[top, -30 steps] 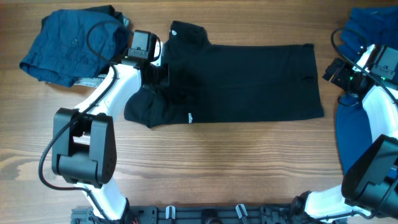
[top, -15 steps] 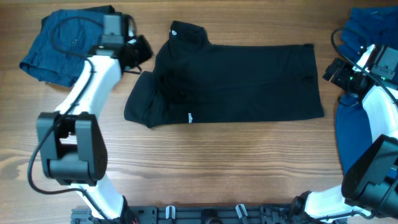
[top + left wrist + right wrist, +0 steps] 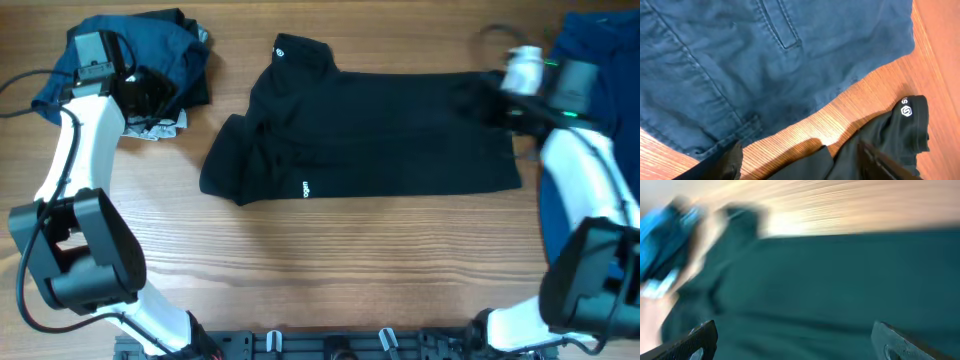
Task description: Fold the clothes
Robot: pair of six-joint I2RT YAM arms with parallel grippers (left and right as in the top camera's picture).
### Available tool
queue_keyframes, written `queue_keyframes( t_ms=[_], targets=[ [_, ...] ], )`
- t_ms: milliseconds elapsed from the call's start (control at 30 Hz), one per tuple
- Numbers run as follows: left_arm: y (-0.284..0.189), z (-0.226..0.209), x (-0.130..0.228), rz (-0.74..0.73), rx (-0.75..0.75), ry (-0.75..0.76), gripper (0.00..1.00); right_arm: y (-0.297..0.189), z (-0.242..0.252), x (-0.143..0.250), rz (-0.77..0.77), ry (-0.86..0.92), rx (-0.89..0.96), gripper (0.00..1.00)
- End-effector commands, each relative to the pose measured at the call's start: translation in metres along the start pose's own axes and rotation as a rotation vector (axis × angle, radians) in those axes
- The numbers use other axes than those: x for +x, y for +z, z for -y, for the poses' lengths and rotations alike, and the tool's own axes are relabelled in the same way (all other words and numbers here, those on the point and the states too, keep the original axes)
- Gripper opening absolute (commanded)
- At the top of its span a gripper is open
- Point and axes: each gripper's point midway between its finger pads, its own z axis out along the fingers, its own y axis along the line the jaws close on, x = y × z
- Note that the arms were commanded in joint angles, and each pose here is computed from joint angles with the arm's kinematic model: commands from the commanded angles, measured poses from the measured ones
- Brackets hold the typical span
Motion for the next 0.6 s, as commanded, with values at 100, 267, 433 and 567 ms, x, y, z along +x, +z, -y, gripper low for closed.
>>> queue_keyframes(
  t_ms=[100,267,433,567],
  targets=[
    [-0.012,0.025,0.01,-0.004,0.051,0.057,0.74,0.071,-0.153,0.035,-0.056,-0.361,-0.234,1.0],
    [-0.01,0.048,0.041,-0.08,0.13,0.323,0.22,0.135,-0.188,0.073,-0.058,-0.439,-0.19,0.12],
    [-0.009,0.048,0.046,-0.095,0.122,0.33,0.39,0.172,-0.2,0.117,-0.106,-0.529,-0.2,0.15],
    [-0.008,0.048,0.051,-0.106,0.119,0.335,0.49,0.185,-0.198,0.137,-0.134,-0.581,-0.15,0.18]
  ],
)
